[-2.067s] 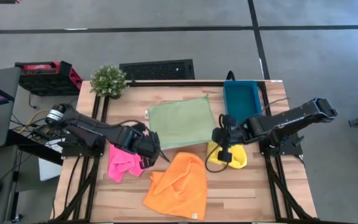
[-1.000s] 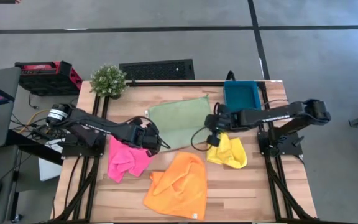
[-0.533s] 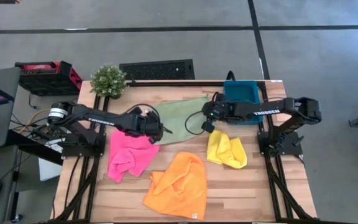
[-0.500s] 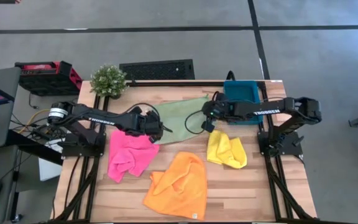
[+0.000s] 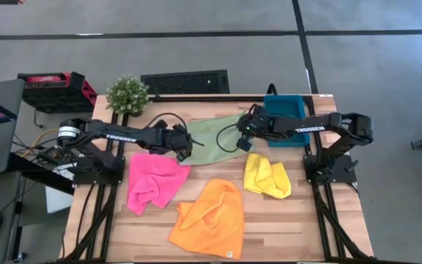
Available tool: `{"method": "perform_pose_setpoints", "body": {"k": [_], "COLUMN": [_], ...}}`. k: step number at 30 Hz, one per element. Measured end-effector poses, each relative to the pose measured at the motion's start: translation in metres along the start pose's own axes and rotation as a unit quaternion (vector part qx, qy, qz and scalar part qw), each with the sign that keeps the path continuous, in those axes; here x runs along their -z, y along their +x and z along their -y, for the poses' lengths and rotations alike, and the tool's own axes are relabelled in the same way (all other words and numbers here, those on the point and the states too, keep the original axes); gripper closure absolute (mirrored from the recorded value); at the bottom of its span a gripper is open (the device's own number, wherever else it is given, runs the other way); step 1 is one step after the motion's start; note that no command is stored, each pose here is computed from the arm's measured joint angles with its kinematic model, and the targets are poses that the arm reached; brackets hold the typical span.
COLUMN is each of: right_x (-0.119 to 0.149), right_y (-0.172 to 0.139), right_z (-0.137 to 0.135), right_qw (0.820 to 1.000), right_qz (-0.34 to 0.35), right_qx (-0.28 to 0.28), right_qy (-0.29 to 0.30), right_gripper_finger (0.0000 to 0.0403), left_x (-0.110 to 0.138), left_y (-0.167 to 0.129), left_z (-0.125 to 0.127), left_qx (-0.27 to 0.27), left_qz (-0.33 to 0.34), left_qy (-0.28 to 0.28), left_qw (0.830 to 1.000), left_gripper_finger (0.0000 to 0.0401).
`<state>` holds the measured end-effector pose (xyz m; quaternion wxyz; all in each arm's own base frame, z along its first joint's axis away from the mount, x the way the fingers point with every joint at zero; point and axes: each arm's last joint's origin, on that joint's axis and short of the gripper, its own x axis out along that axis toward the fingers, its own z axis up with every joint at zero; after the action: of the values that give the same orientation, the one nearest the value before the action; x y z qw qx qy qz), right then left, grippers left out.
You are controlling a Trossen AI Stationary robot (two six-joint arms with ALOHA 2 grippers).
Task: Fold microfiber towels
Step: Fold the green microfiber towel
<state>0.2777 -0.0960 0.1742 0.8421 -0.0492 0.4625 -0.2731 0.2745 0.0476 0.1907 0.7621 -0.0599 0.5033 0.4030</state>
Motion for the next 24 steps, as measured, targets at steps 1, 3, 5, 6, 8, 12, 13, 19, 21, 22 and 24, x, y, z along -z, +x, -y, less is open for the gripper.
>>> {"method": "perform_pose_setpoints", "body": {"k": [1, 3, 5, 6, 8, 12, 13, 19, 21, 22, 24], "right_x": [-0.001, -0.002, -0.003, -0.003, -0.003, -0.002, -0.002, -0.002, -0.002, -0.002, -0.002], "right_y": [0.000, 0.000, 0.000, 0.001, 0.003, 0.006, 0.006, 0.006, 0.006, 0.006, 0.006], "right_z": [0.000, 0.001, 0.002, 0.004, 0.005, 0.007, 0.008, 0.008, 0.008, 0.008, 0.008], "right_qw": [1.000, 1.000, 1.000, 1.000, 1.000, 1.000, 1.000, 1.000, 1.000, 1.000, 1.000], "right_qz": [0.003, 0.009, 0.013, 0.012, 0.012, 0.008, 0.008, 0.010, 0.010, 0.010, 0.011], "right_qx": [0.001, 0.002, 0.004, 0.005, 0.007, 0.006, 0.007, 0.009, 0.009, 0.009, 0.009], "right_qy": [0.001, 0.004, 0.004, 0.005, 0.008, -0.001, -0.001, 0.000, 0.000, -0.001, 0.000], "right_gripper_finger": [0.0383, 0.0383, 0.0384, 0.0383, 0.0379, 0.0365, 0.0359, 0.0323, 0.0308, 0.0300, 0.0282], "left_x": [0.000, -0.001, -0.003, -0.003, -0.005, -0.008, -0.008, -0.010, -0.011, -0.011, -0.011], "left_y": [0.001, 0.002, 0.004, 0.005, 0.006, 0.009, 0.010, 0.013, 0.014, 0.014, 0.014], "left_z": [-0.001, -0.003, -0.006, -0.007, -0.009, -0.014, -0.015, -0.020, -0.021, -0.021, -0.021], "left_qx": [-0.001, -0.004, -0.006, -0.007, -0.009, -0.013, -0.014, -0.020, -0.020, -0.021, -0.021], "left_qz": [-0.001, -0.002, -0.004, -0.004, -0.004, -0.003, -0.003, -0.007, -0.008, -0.007, -0.007], "left_qy": [-0.002, -0.006, -0.011, -0.016, -0.025, -0.046, -0.048, -0.041, -0.038, -0.038, -0.039], "left_qw": [1.000, 1.000, 1.000, 1.000, 1.000, 0.999, 0.999, 0.999, 0.999, 0.999, 0.999], "left_gripper_finger": [0.0401, 0.0401, 0.0401, 0.0401, 0.0401, 0.0401, 0.0401, 0.0395, 0.0381, 0.0371, 0.0347]}}
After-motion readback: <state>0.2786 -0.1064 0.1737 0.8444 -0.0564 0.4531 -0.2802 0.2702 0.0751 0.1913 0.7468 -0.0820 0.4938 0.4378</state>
